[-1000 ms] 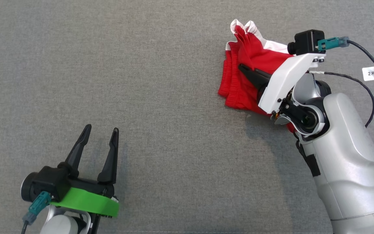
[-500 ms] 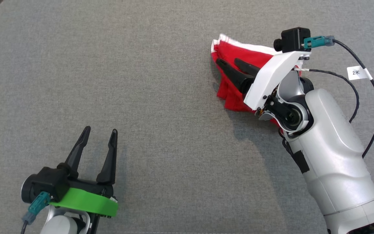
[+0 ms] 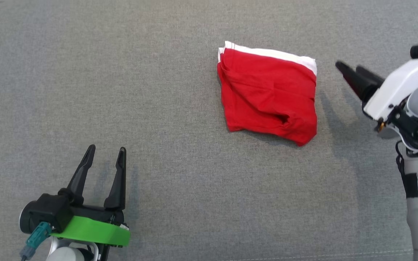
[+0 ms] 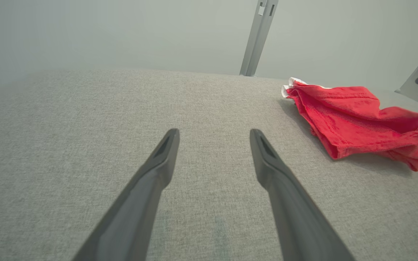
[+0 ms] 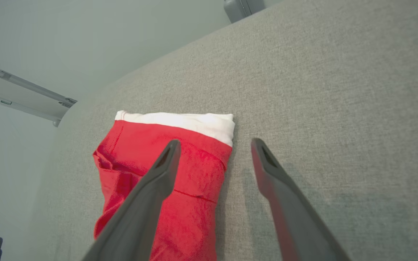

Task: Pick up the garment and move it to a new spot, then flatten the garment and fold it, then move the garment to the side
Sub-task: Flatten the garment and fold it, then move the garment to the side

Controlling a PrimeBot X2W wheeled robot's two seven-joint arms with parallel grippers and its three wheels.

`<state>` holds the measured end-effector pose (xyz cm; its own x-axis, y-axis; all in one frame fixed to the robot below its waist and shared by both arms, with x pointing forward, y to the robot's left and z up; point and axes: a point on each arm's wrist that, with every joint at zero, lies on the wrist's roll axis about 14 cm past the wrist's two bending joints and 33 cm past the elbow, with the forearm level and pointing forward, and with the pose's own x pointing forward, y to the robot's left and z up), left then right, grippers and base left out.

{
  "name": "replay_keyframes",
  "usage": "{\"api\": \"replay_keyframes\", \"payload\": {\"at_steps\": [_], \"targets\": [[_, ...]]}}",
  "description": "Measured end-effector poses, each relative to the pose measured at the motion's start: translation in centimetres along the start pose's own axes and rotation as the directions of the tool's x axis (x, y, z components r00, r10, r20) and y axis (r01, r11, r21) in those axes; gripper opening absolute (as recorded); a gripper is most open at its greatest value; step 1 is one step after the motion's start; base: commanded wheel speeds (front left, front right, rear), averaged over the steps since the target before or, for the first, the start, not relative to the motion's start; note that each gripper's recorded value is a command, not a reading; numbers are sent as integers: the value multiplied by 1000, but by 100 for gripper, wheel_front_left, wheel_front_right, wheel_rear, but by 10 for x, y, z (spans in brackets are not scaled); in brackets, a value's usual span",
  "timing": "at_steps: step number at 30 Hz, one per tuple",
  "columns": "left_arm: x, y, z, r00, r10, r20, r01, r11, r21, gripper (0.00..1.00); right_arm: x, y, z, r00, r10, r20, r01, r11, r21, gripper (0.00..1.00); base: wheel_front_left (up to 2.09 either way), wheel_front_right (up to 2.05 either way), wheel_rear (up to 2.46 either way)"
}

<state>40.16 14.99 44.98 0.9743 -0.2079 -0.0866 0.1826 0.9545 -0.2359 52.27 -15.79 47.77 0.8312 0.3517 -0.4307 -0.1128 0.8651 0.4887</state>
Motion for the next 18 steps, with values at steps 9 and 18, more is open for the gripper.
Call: {"api": "replay_keyframes", "payload": {"at_steps": [9,18], "targets": [[8,2,-14,1000,-2,-31,2,1000,-6,100,7,-11,-49,986,10,-169,11,993,118,100,0,0,0],[5,7,-14,999,20,-30,-21,1000,-10,100,30,14,-75,961,72,-266,-37,990,136,100,0,0,0]]}}
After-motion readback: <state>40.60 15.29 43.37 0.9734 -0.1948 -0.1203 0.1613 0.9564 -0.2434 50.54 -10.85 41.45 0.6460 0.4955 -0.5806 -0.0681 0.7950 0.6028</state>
